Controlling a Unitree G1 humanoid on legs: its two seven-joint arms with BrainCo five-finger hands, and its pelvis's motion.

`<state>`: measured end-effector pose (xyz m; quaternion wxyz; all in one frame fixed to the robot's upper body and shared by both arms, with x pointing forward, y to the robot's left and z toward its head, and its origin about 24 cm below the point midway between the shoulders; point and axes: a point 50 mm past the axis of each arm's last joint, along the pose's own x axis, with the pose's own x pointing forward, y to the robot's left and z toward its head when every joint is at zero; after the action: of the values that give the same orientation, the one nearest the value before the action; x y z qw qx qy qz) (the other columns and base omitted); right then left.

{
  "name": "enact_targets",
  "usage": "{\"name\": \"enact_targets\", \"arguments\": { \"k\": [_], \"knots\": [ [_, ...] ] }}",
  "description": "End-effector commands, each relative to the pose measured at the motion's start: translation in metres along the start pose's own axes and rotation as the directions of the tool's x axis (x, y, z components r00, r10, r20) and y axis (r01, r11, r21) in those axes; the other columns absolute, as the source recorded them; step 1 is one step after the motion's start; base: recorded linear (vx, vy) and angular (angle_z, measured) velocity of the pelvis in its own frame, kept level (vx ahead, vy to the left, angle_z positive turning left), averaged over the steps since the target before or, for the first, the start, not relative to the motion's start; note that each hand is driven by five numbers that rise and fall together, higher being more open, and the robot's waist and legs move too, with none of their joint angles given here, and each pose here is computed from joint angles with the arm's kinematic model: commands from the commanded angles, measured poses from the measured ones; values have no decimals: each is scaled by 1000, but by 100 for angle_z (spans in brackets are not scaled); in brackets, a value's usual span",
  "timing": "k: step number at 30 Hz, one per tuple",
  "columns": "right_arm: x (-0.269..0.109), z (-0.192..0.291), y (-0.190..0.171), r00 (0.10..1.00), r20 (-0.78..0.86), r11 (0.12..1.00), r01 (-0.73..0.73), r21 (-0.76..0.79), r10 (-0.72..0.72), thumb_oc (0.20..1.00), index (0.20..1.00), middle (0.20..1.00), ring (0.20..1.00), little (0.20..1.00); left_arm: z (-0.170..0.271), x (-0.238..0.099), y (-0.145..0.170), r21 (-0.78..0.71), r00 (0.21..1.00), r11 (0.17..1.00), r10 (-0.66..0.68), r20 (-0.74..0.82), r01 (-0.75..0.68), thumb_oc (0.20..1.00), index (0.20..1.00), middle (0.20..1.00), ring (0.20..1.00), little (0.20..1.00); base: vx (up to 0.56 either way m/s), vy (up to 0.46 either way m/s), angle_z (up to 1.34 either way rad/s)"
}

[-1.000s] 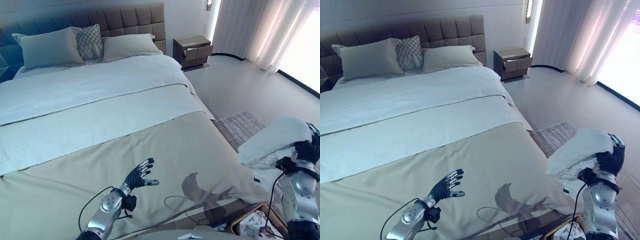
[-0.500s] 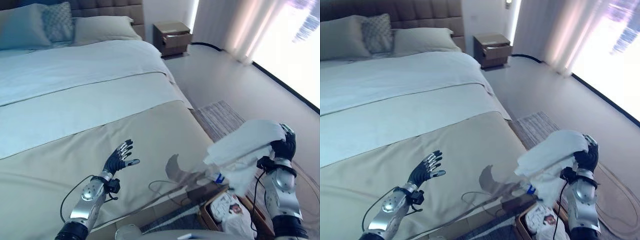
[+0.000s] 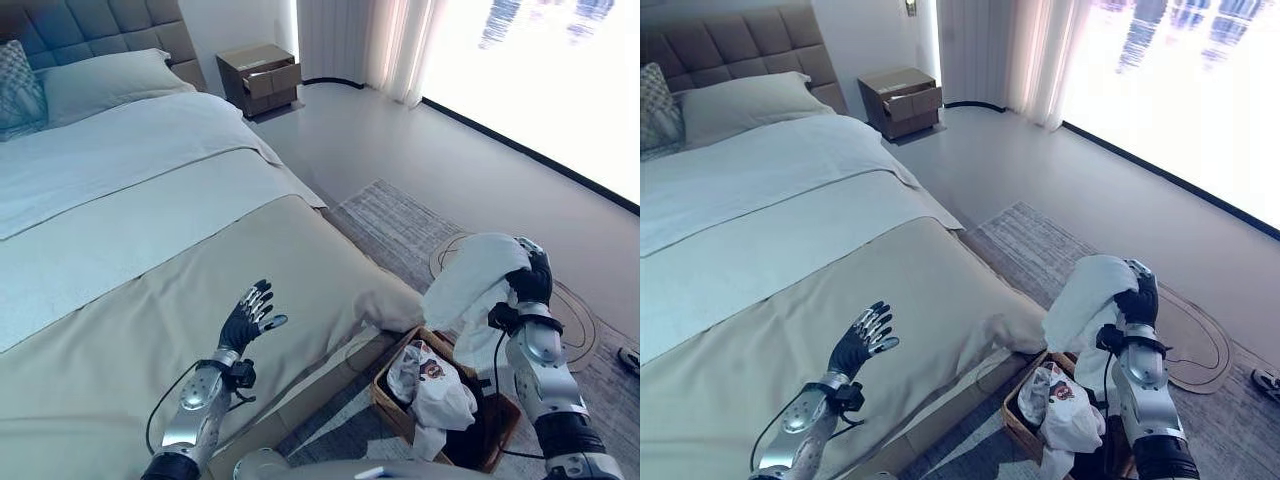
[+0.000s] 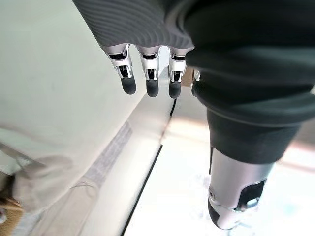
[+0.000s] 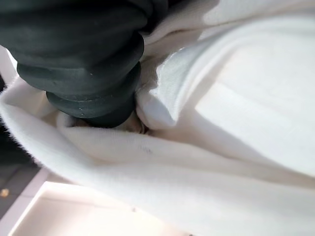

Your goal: Pick up clothes into the bucket

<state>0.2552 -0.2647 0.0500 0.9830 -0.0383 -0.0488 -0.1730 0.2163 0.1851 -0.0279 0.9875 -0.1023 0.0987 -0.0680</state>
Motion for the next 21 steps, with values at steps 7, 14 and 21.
{"name": "enact_targets", "arguments": {
  "k": [7, 14, 21],
  "knots": [
    [25, 42, 19, 979, 199, 999, -47, 24, 42, 200, 200, 200, 200, 200, 51, 0, 16, 53, 976, 999, -3, 219, -9, 1000, 1000, 1000, 1000, 1000, 37, -81, 7],
    [31, 40, 36, 979, 183, 996, -89, -4, 88, 200, 200, 200, 200, 200, 59, 1, 26, 109, 969, 992, 37, 243, -65, 1000, 1000, 1000, 1000, 1000, 78, 151, -4],
    [30, 40, 27, 981, 186, 999, -52, 5, 50, 200, 200, 200, 200, 200, 59, -1, 29, 112, 968, 990, 54, 243, -84, 1000, 1000, 1000, 1000, 1000, 91, -106, -12]
  ]
}}
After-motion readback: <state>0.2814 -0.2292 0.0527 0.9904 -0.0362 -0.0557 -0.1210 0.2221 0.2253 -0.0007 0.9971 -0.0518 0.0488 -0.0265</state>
